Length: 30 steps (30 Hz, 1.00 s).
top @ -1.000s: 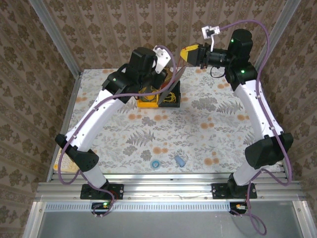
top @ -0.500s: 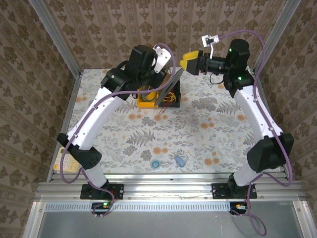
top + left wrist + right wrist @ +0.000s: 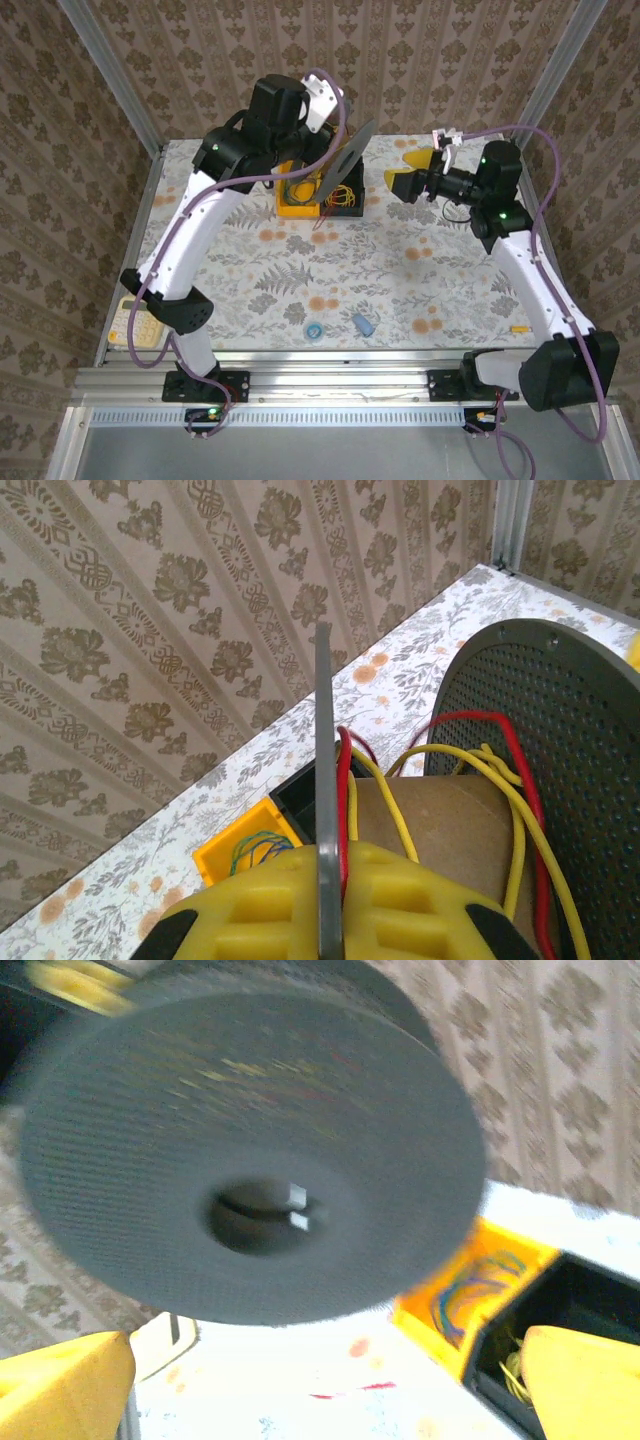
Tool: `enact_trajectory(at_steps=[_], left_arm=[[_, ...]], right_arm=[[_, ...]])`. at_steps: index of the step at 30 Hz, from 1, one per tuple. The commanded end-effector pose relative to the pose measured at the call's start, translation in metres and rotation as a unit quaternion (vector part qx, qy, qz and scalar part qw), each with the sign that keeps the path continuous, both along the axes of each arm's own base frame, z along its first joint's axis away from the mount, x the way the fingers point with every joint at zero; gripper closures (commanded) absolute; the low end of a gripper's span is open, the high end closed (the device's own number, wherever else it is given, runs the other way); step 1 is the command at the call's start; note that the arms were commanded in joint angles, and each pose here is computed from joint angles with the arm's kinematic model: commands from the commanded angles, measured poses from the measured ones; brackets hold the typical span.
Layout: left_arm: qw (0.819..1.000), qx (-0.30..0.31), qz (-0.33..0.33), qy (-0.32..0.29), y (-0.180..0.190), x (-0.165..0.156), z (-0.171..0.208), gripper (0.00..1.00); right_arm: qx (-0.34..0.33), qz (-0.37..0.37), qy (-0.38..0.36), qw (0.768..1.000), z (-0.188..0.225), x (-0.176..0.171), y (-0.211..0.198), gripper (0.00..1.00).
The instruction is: Wrap the cables
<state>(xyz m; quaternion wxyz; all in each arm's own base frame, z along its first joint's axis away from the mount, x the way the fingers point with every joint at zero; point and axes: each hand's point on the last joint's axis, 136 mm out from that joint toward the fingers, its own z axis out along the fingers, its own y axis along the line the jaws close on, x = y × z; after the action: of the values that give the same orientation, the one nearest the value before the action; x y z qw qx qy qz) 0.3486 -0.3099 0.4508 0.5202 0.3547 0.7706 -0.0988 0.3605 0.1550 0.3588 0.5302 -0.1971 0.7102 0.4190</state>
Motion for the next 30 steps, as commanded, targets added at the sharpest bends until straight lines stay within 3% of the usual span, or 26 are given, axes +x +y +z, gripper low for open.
enact_trajectory(at_steps=[1,17,23,30], left_arm=[[0.996,-0.069,-0.028,-0.042,0.007,-0.027,0.056,1.0],[0.982,-0.135,-0.122,-0.052,0.002,-0.078,0.1,1.0],[0.981,-0.138,-0.126,-0.053,0.002,-0.081,0.103,1.0],[0.982,-0.136,-0.122,-0.053,0.001,-0.078,0.102,1.0]], right_arm=[[0.019,-0.034,0.001,0.999,-0.009,0.017,-0.013,0.0],[0.118,0.074,0.085,0.987,-0.068,0.093,0.011,0.12],[0.15,0.154,0.083,0.973,-0.067,0.09,0.047,0.14],[0.183,0.187,0.084,0.962,-0.073,0.082,0.061,0.19]])
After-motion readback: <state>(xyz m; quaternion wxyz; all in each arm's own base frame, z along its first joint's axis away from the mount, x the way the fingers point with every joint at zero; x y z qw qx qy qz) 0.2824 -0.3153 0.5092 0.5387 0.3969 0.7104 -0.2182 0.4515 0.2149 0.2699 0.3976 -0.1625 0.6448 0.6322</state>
